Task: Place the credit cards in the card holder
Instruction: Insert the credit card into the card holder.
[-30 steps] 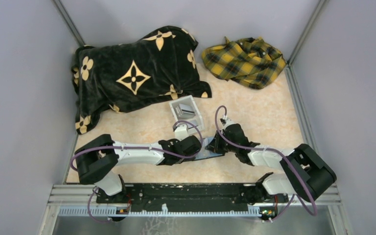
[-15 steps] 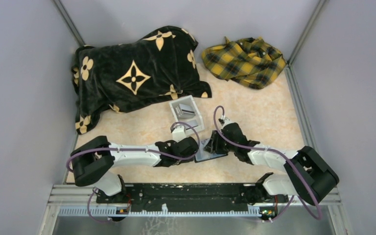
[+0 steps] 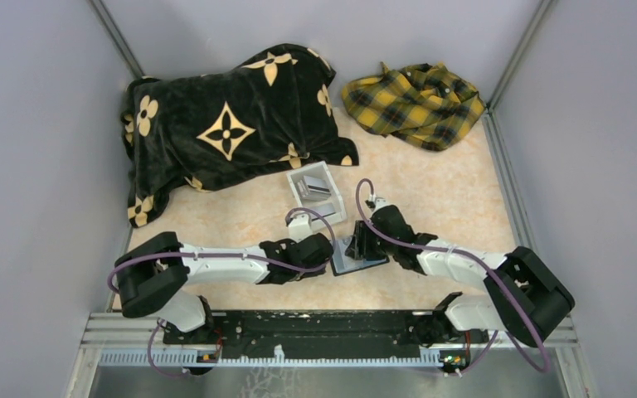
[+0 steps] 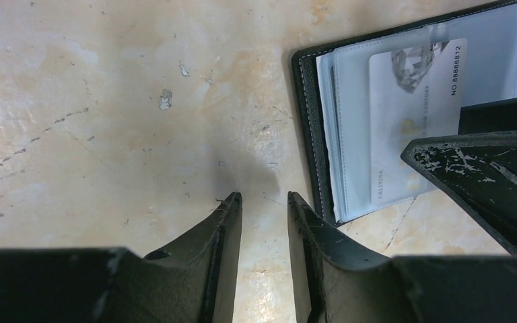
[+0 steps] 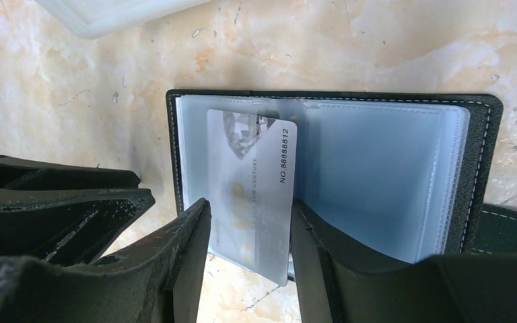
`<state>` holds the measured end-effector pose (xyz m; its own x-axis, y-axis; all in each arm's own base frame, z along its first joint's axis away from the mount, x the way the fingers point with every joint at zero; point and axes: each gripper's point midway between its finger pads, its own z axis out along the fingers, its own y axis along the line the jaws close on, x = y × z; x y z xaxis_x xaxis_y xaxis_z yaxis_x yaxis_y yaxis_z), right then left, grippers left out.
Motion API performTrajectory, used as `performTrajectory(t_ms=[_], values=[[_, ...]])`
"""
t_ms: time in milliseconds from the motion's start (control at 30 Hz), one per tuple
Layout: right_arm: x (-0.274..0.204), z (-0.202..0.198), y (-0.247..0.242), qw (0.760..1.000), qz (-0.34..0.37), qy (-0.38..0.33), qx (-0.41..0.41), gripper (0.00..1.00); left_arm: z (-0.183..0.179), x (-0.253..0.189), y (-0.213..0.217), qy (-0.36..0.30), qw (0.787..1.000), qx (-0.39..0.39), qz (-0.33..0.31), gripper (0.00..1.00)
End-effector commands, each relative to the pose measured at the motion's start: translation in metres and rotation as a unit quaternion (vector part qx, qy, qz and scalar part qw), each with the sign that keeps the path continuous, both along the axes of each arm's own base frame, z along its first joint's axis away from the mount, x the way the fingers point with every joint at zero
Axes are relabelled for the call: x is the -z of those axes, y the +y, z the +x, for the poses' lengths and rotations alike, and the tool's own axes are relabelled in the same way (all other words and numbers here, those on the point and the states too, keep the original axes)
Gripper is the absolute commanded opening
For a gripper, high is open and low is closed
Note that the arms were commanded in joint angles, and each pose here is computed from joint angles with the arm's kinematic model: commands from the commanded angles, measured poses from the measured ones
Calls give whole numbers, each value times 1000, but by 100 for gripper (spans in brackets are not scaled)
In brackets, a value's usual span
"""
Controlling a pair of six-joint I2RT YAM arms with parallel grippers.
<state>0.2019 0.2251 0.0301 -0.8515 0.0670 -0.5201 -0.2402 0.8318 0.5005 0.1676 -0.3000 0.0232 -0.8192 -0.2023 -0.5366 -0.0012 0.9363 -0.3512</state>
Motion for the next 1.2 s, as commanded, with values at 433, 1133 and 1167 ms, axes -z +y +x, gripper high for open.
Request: performTrajectory(t_ms=[433,1133,1167], values=[[17,-6,13,994,-108,-1,-31,59,-22,44,32,34,999,-2,27,37],[46,-23,19,974,-222,18,-50,69,-33,64,47,36,999,-10,-14,10],[47,-24,20,973,-226,18,-51,69,-33,65,48,37,999,-11,-14,9]])
